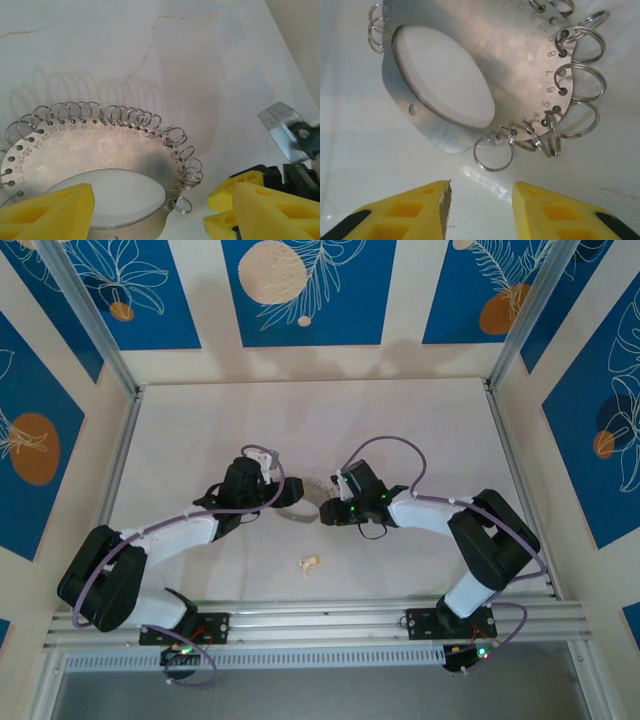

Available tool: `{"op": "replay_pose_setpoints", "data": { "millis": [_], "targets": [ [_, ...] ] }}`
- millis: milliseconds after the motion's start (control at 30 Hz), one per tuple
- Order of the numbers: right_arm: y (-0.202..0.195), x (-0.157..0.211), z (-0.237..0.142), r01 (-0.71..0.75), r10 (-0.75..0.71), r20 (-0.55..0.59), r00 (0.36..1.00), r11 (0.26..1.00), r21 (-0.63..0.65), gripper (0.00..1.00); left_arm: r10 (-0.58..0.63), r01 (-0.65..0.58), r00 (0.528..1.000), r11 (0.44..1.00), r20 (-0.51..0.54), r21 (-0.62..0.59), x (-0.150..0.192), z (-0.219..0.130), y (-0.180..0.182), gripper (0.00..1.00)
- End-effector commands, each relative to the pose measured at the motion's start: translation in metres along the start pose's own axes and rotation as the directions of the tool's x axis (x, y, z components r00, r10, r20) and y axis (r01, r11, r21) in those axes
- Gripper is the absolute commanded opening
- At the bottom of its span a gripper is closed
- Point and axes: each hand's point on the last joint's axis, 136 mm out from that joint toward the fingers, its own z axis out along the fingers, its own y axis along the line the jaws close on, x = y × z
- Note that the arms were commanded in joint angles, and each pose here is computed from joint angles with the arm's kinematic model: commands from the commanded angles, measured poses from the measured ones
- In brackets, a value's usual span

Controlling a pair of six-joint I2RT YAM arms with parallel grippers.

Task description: Put the keys on the keyring

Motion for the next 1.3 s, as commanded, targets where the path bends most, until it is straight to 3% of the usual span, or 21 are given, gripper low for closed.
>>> {"op": "replay_pose_setpoints", "data": {
  "millis": [0,433,1267],
  "targets": [
    [-0.006,0.01,-0.007,0.103,-0.101,-0.025,0.995,0.992,0.068,0.39,-0.015,0.014,1.0,1.0,0.013,0.013,-0.005,-0.004,-0.003,0.74],
    [0.007,0.003,0.002,0.268,-0.266,-0.04,0.963,0.948,0.17,0.38,-0.025,0.026,0.999,1.0,0.026,-0.01,-0.013,-0.014,0.005,0.75],
    [-0.005,-0.009,0.027,0.337,-0.326,-0.086,0.941,0.9,0.278,0.35,-0.057,0.058,0.996,0.998,0.071,-0.023,-0.019,-0.035,0.022,0.76]
  ]
}}
